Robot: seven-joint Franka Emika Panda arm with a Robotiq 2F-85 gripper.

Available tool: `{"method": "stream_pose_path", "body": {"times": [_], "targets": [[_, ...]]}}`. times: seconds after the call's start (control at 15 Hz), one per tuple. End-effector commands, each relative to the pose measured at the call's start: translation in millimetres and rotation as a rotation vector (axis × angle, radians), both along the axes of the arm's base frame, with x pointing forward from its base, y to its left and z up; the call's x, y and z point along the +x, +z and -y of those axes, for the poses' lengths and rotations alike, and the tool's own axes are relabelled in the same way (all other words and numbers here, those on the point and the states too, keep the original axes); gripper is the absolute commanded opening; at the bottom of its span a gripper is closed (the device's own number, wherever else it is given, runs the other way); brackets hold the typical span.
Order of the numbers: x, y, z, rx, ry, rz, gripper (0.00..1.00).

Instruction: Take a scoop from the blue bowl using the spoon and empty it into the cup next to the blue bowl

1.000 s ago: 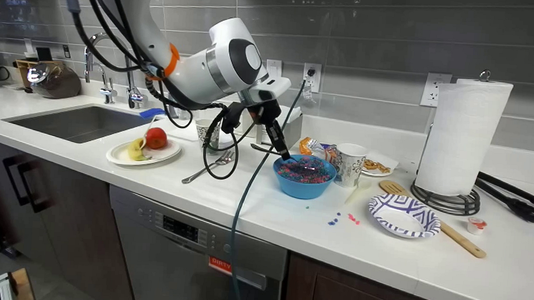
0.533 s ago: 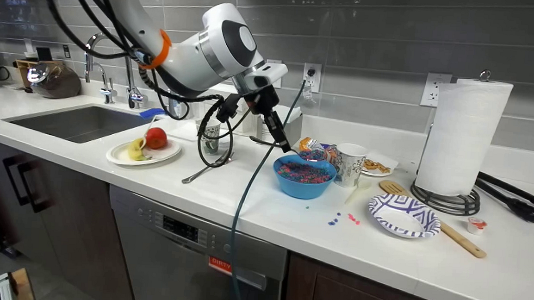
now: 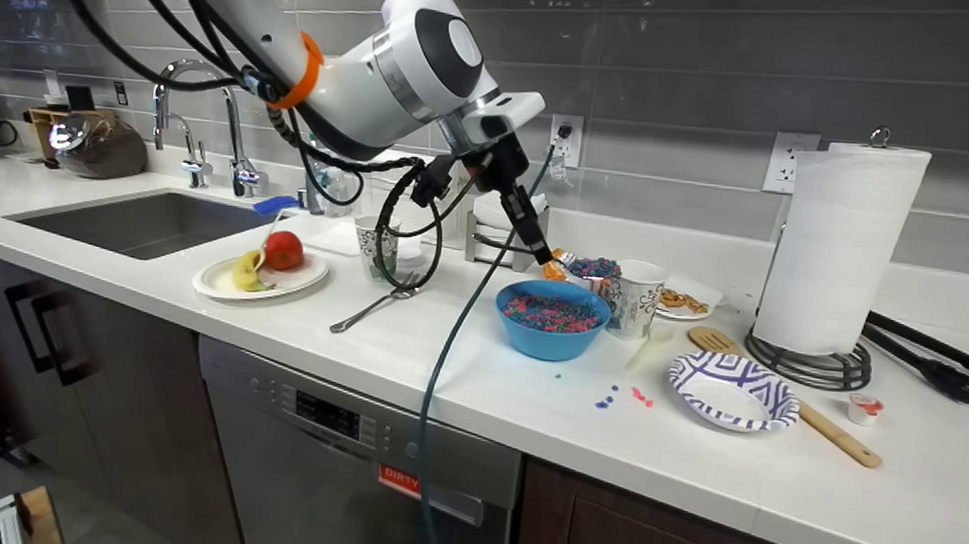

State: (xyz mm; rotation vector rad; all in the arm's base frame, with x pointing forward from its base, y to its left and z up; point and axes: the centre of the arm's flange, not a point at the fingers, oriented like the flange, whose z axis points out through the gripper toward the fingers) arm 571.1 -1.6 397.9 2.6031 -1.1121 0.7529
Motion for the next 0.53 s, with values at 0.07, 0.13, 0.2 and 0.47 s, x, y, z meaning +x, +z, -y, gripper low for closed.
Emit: {"method": "stream_pose_path", "body": {"times": [0.07,0.13,0.2,0.47], "targets": [[12.2,15.3,14.2,-0.02,-0.001,0.018,0.03],[15.9,18.1,17.9,-0.022,-0.001,0.02,0.03],[18.8,20.3,21.1,-0.029,-0.001,0.021,0.03],[36.3,24.5,35.6,-0.042,0.012,0.015,0.03]]}}
